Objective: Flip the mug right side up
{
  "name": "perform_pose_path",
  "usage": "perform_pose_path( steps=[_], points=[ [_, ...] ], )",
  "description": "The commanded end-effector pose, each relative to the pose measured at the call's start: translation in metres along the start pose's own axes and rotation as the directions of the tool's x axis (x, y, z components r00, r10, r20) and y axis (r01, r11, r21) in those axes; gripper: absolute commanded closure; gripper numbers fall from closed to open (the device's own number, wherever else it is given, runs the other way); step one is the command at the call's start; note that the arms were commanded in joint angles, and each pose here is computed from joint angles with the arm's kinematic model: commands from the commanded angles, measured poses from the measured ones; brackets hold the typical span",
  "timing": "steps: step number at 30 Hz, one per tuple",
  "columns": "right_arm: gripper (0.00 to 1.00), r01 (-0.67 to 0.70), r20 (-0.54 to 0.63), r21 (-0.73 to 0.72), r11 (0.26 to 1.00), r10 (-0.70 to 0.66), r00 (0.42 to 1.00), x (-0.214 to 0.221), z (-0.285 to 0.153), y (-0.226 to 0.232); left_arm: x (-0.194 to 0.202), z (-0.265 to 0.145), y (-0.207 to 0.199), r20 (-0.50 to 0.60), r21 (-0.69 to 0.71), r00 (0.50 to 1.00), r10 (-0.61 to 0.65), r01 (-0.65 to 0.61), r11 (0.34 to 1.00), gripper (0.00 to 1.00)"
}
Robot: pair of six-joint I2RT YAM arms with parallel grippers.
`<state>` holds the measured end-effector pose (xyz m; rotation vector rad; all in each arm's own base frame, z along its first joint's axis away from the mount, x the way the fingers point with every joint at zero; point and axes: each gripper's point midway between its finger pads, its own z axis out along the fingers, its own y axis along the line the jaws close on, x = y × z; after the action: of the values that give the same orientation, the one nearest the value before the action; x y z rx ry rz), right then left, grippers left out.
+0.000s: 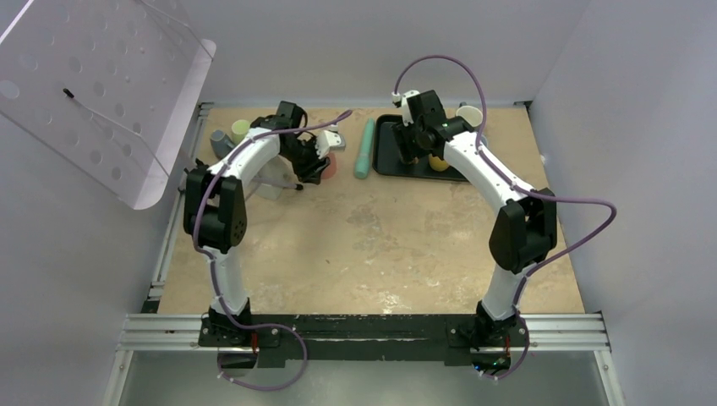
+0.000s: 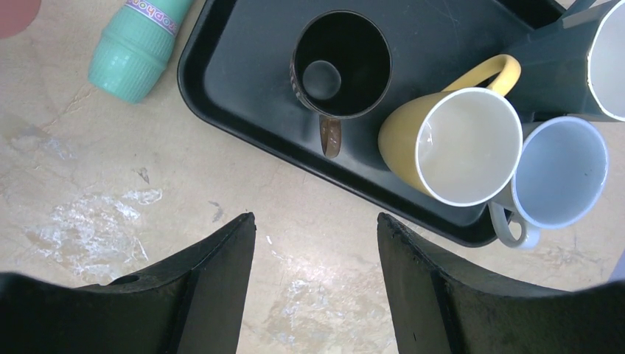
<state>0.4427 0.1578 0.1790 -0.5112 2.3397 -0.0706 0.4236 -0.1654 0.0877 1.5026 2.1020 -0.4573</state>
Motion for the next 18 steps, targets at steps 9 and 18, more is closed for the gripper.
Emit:
perform_pose_path(
  steps=[9, 18],
  points=[
    [0.36, -0.002, 0.050, -0.004, 1.000, 0.002, 0.999, -0.008, -0.017, -0.002, -0.031, -0.071, 0.031, -0.005, -0.098, 0.989, 0.145, -0.145, 0.985, 0.31],
    [0.36, 0.002, 0.032, 0.004, 1.000, -0.002, 0.999, -0.003, -0.020, -0.003, -0.003, -0.032, 0.087, -0.125, -0.115, 0.953, 0.275, -0.289, 0.950, 0.24]
  ],
)
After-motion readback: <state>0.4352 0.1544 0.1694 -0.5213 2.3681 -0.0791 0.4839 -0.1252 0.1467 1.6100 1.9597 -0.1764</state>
